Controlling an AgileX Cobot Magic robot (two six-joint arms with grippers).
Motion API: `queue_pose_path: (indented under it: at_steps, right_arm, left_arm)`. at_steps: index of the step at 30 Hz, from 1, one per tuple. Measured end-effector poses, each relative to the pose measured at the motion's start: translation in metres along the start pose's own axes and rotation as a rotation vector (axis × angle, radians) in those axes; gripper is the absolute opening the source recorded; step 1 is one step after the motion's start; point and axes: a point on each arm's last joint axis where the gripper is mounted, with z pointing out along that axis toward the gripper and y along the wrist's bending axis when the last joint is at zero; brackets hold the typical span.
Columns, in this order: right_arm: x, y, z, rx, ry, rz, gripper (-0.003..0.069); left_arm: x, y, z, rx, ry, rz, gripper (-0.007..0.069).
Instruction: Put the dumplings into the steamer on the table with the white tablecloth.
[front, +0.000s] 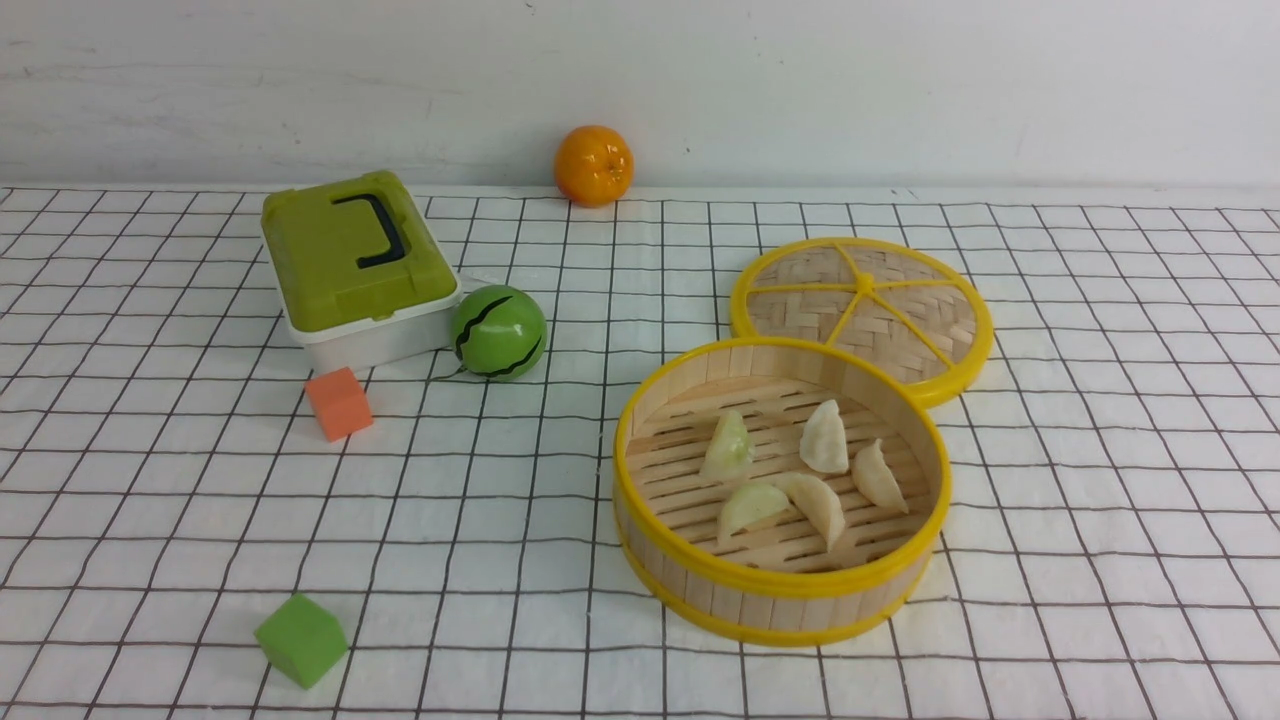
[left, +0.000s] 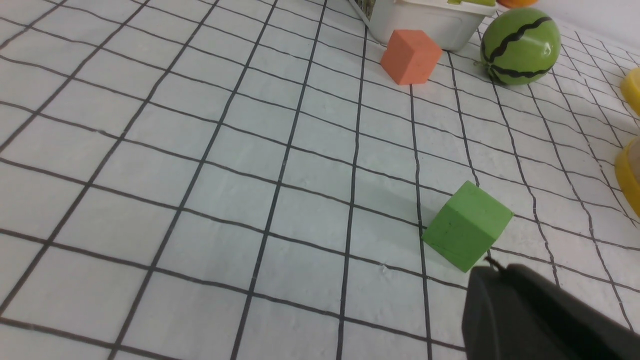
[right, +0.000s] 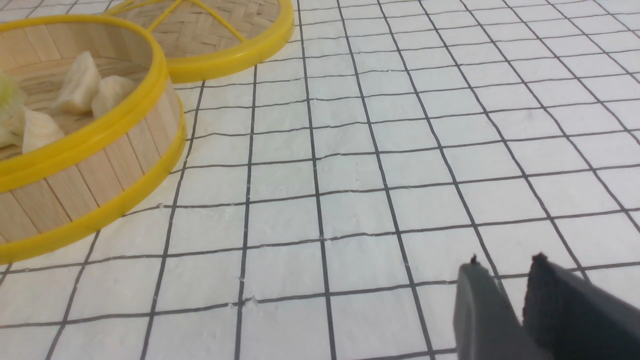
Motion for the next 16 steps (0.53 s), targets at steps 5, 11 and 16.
queue_pose_path:
  at_steps: [5,11,16]
  right_arm:
    - [0.0000,0.0000,0.0000,0.000,0.000,0.000,0.0153]
    - [0.0000,0.0000,0.0000,0.000,0.000,0.000,0.0160]
    - [0.0000,0.0000,0.0000,0.000,0.000,0.000,0.0167]
  left_arm:
    - [0.0000,0.0000,0.0000,0.000,0.000,0.000,-0.0011]
    - [0.0000,0.0000,0.0000,0.000,0.000,0.000,-0.0007]
    - [0.0000,0.0000,0.0000,0.000,0.000,0.000,-0.0001]
